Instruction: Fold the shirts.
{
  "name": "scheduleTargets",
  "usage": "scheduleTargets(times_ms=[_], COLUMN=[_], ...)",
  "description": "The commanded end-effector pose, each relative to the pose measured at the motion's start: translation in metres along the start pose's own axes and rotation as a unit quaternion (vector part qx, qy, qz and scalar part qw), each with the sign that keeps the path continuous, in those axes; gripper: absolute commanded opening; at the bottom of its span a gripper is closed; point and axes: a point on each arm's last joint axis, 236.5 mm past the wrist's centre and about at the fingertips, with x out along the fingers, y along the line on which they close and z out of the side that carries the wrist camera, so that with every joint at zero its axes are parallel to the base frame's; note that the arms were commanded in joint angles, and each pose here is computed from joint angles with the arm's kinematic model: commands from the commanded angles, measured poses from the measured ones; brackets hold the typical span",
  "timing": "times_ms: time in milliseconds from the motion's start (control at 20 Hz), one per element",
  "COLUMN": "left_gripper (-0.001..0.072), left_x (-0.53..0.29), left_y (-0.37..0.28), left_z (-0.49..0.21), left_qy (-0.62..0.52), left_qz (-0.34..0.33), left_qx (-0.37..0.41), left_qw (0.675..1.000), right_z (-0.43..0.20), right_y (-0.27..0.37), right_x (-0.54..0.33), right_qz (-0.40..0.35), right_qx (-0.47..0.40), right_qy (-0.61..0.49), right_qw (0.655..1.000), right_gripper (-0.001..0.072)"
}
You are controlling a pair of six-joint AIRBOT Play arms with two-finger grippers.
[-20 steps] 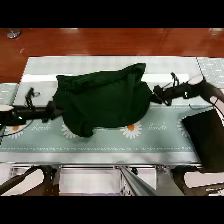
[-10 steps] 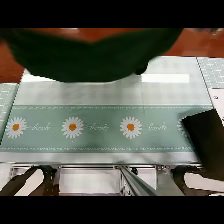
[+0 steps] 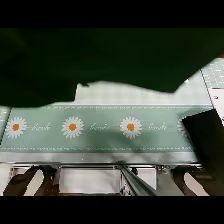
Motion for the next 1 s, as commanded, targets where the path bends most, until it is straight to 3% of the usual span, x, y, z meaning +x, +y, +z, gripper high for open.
scheduleTargets(times_ms=[0,200,350,550,950], left_gripper=[0.0022,0.0022,0.0023,0.0023,0.0023], left_x=[-0.056,-0.039,0.013,0.092,0.23], left_y=[0.013,0.016,0.008,0.002,-0.004], left_z=[0.009,-0.042,-0.129,-0.249,-0.411], left_qy=[-0.013,0.07,0.191,0.316,0.402], left_qz=[0.055,0.038,0.015,0.006,0.025], left_qx=[0.032,0.017,0.008,-0.017,-0.092], left_qw=[0.998,0.997,0.981,0.948,0.911], right_z=[-0.011,-0.067,-0.116,-0.198,-0.348], right_y=[0.005,0.008,0.004,-0.004,-0.042], right_x=[-0.055,-0.041,0.002,0.092,0.288], right_qz=[-0.026,-0.012,0.007,0.047,0.063], right_qx=[-0.01,0.023,0.054,0.11,0.229], right_qy=[-0.009,0.087,0.158,0.253,0.358], right_qw=[1.0,0.996,0.986,0.96,0.903], right_gripper=[0.0018,0.0018,0.0018,0.0018,0.0018])
